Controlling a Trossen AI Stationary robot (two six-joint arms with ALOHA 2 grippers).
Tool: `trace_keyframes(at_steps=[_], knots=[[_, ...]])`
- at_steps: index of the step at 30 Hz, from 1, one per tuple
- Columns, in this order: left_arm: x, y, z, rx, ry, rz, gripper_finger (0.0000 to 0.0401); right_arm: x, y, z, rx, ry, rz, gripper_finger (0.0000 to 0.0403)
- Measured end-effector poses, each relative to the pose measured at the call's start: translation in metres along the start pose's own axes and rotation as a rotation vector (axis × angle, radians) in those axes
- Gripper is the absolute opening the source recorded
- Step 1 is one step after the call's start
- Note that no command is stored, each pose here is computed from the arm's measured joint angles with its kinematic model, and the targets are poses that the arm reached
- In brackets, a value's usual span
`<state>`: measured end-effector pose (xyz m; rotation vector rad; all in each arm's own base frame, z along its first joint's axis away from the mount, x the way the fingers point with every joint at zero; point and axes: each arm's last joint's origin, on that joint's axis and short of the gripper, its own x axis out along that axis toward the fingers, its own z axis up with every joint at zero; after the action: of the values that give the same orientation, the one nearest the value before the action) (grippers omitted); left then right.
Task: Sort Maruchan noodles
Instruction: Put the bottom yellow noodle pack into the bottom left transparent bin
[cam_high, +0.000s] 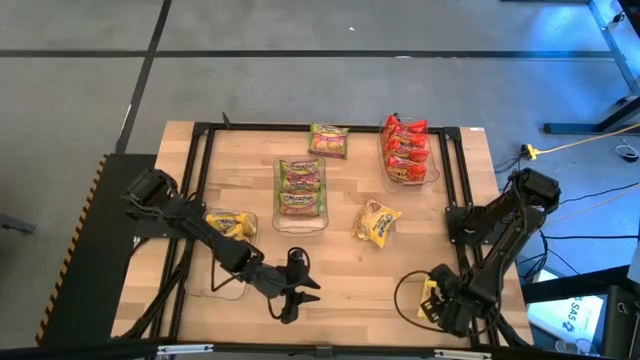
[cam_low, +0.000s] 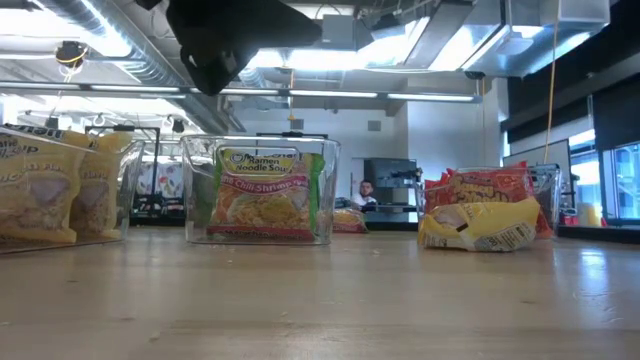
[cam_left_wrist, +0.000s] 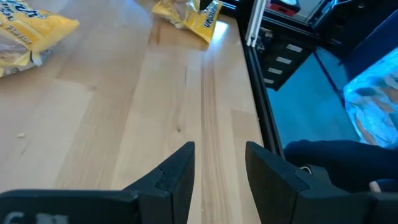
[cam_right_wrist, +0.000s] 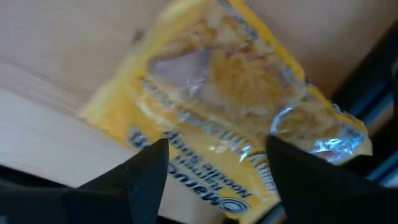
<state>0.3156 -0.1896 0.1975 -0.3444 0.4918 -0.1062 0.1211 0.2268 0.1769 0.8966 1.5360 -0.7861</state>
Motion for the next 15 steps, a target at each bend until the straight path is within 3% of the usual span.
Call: trace_keyframes(at_steps=[3,8,15], knots=[[0.0,0.0,0.0,0.0,0.0,0.0,0.0135,0.007,-0.002,0.001,0.034,0.052,-0.016,0.0253],[0.0,0.0,0.0,0.0,-0.001,0.002,0.0135,0.009,-0.001,0.008,0.025,0.022,-0.01,0.0253],[0.0,0.001,0.0,0.001,-0.005,0.01,0.0135,0.013,0.009,0.016,-0.374,-0.089,0.055,0.0253]])
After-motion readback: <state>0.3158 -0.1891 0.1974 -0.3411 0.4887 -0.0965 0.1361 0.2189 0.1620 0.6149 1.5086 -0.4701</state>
